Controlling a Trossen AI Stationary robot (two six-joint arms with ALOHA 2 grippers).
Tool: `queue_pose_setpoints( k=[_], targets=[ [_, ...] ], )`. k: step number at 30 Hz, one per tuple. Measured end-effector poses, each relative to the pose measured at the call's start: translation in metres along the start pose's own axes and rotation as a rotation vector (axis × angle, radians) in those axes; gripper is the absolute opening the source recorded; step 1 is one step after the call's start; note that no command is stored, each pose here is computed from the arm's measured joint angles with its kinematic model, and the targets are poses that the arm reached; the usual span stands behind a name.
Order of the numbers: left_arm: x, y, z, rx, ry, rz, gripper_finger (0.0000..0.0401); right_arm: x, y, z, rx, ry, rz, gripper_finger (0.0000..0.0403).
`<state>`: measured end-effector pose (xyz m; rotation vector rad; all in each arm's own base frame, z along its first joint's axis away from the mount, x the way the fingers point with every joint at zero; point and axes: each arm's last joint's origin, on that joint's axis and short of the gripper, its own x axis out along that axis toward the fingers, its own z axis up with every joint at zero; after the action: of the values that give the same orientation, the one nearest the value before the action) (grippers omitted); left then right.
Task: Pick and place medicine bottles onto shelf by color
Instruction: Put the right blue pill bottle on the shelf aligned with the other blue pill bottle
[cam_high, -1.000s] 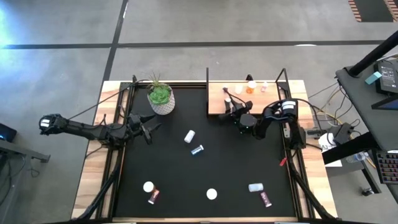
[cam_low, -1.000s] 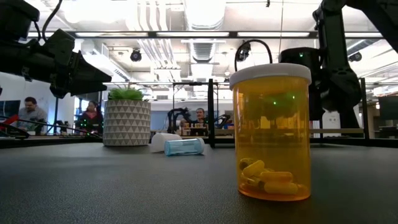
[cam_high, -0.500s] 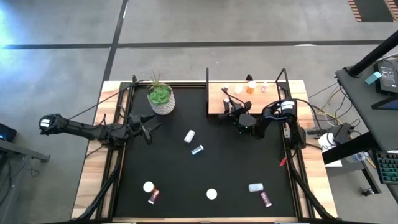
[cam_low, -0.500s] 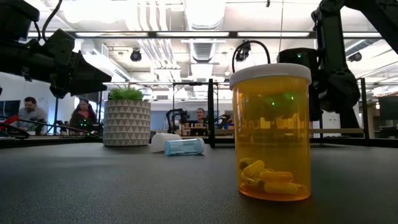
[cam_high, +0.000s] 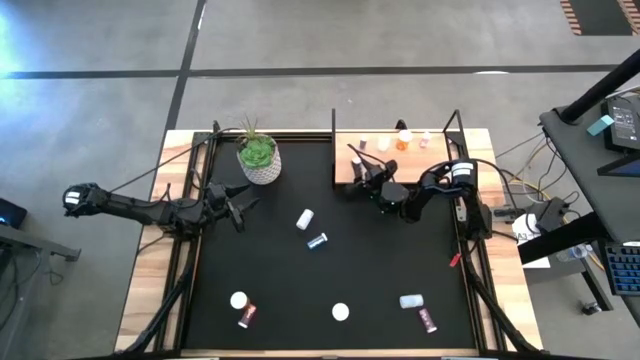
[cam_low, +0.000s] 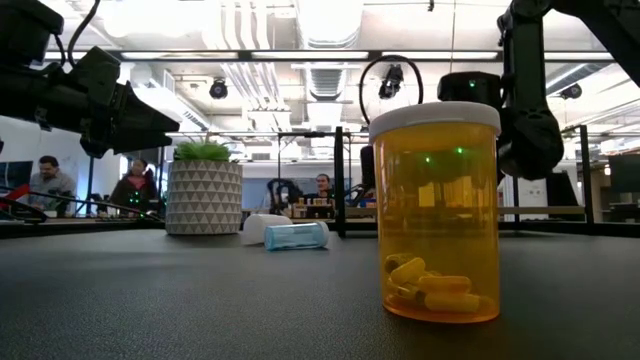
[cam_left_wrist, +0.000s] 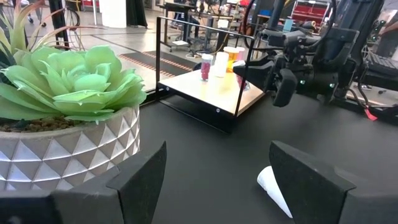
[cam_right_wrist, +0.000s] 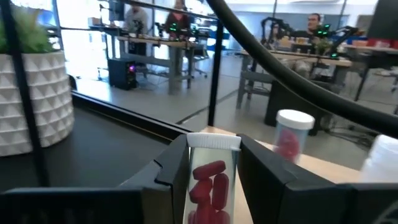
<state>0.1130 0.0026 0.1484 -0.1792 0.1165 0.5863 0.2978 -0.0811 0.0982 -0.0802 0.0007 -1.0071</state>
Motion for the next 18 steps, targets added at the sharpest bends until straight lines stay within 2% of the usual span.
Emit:
queue_pose_setpoints(
  k=[5,13,18],
  targets=[
    [0.0,0.0,0.0,0.001,0.0,0.0,0.027,-0.006,0.009,0.008,0.018,-0.024,0.057,0.011],
    [0.0,0.0,0.0,0.003,0.0,0.0,0.027,-0.037,0.025,0.047,0.037,-0.129,0.353,0.0113],
    [0.0,0.0,0.0,0.051,0.0,0.0,0.027,-0.061,0.031,0.065,-0.01,-0.078,0.459,0.0111]
  ],
)
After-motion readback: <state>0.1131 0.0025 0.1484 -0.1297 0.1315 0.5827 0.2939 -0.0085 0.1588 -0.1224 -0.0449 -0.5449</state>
